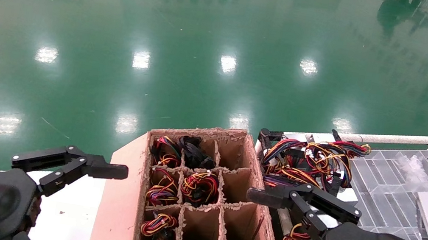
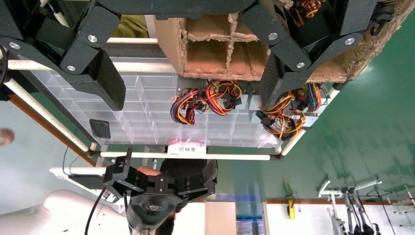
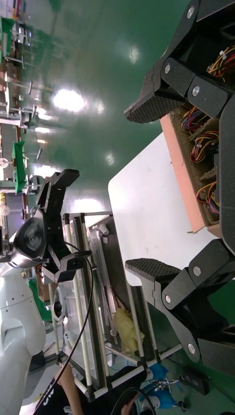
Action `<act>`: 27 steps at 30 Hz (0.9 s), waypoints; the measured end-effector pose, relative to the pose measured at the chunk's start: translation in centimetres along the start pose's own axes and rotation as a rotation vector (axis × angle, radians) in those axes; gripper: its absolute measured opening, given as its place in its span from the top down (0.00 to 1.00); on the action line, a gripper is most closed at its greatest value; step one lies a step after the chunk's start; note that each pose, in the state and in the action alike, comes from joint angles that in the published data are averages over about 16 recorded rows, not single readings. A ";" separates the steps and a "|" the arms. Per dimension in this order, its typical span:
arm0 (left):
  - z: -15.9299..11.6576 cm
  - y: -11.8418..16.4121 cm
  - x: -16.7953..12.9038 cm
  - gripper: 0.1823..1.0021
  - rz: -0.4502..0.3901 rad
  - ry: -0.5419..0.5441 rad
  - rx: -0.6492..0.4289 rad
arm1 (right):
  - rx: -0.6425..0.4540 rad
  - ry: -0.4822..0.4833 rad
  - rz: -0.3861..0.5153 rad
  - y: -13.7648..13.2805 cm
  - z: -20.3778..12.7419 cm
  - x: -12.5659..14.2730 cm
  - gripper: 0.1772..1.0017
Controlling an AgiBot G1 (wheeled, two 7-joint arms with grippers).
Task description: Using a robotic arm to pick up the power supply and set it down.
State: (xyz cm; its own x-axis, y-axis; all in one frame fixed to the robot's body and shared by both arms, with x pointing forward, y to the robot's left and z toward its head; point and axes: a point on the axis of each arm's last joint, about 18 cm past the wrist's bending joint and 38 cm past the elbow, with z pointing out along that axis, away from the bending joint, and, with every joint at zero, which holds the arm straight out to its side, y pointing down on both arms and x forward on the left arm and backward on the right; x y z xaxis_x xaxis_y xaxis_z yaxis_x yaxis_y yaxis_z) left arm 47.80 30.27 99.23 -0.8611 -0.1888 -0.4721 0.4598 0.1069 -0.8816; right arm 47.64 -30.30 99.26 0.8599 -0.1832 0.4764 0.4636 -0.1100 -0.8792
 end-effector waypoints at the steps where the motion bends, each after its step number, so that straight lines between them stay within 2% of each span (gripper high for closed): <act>1: 0.0 0.0 0.0 0.00 0.000 0.000 0.000 | 0.000 0.000 0.000 0.0 0.0 0.0 0.00; 12: 0.0 0.0 0.0 0.03 0.000 0.000 0.000 | 0.000 0.000 0.000 0.0 0.0 0.0 0.00; 18: 0.0 0.0 0.0 0.09 0.000 0.000 0.000 | -0.007 0.006 -0.004 0.1 0.0 0.1 0.00; 24: 0.0 0.0 0.0 0.20 0.000 0.000 0.000 | -0.044 0.039 -0.030 0.8 0.6 1.1 0.00; 27: 0.0 0.0 0.0 0.28 0.000 0.000 0.000 | -0.080 0.057 -0.054 1.3 1.2 1.9 0.00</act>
State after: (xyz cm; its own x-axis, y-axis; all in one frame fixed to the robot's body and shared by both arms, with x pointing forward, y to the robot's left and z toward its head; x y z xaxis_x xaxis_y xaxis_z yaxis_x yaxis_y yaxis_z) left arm 47.80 30.27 99.23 -0.8611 -0.1888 -0.4721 0.4598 0.1069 -0.8816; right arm 50.16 -29.62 98.99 0.8194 -0.2295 0.5252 0.4889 -0.1985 -0.8495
